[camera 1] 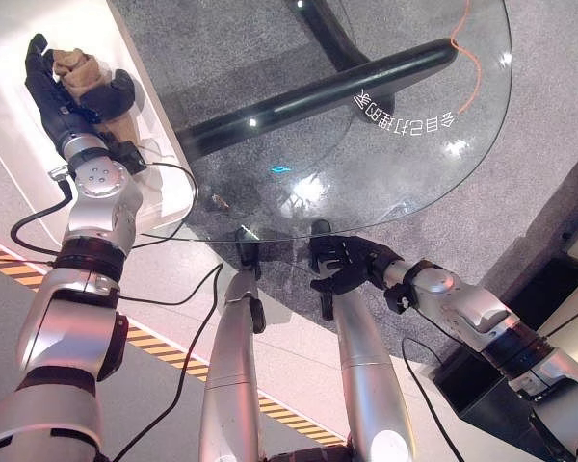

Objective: Wipe the table with a cloth and put it in the basket.

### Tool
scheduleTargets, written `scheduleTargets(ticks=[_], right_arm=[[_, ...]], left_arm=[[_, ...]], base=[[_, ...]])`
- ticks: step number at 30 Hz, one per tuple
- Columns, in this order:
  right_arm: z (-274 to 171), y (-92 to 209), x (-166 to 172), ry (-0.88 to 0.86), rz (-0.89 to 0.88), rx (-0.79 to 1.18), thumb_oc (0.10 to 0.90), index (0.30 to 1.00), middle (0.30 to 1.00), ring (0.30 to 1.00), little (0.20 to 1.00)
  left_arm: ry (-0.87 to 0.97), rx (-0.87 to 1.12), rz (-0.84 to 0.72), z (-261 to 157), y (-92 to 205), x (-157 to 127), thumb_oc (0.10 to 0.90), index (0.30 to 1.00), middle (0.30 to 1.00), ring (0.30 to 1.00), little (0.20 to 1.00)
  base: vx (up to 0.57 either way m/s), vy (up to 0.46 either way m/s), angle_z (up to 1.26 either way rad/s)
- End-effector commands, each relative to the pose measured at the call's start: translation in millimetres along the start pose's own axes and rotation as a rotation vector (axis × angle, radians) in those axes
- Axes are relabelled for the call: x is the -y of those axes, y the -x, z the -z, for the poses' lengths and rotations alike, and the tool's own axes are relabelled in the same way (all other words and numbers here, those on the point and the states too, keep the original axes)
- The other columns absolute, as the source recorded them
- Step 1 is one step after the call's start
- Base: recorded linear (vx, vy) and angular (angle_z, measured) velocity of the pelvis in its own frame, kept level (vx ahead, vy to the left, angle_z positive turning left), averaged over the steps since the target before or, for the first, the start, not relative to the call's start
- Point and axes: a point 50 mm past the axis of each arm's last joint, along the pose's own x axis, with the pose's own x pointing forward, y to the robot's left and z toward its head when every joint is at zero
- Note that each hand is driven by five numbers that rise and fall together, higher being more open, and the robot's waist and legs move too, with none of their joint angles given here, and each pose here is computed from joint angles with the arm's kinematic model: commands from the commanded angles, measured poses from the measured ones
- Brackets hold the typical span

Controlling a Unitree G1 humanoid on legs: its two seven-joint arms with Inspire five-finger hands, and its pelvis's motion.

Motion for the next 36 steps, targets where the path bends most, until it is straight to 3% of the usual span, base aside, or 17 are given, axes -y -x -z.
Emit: scheduleTargets(ticks=[1,16,21,28,36], right_arm=[[-3.7,11.8,-24.6,-0.079,-0.062,0.125,0.8,0.9,0.9,0.9,0.9],[19.7,26.2,-41.4,-0.11,-0.028,0.143,0.8,0.9,0.9,0.9,0.9],[27.2,28.4,-42.5,-0.142,-0.023,0.151,0.8,0.9,0.9,0.9,0.9],[60.4,31.6,-42.8,-0.205,0.036,0.112,0.8,0.9,0.9,0.9,0.9],[114.9,42.9,-39.4,-0.36,0.13,-0.005,0.8,0.9,0.9,0.9,0.9]], left_arm=[[0.004,0.24,-0.128,-24.6,-0.2,-33.9,0.8,0.9,0.9,0.9,0.9],[0.083,0.655,-0.148,-58.3,62.4,-43.4,0.8,0.9,0.9,0.9,0.9],[0.11,0.691,-0.016,-63.4,75.1,-40.4,0.8,0.9,0.9,0.9,0.9],[0.039,0.407,0.389,2.1,130.9,-21.8,0.8,0.9,0.9,0.9,0.9],[0.055,-0.039,0.612,75.0,176.6,-37.6,0.8,0.9,0.9,0.9,0.9]], base=[[0.0,-0.048,0.02],[-0.02,-0.049,0.03],[-0.05,-0.085,0.01],[-0.07,-0.121,0.0],[-0.04,-0.128,-0.02]])
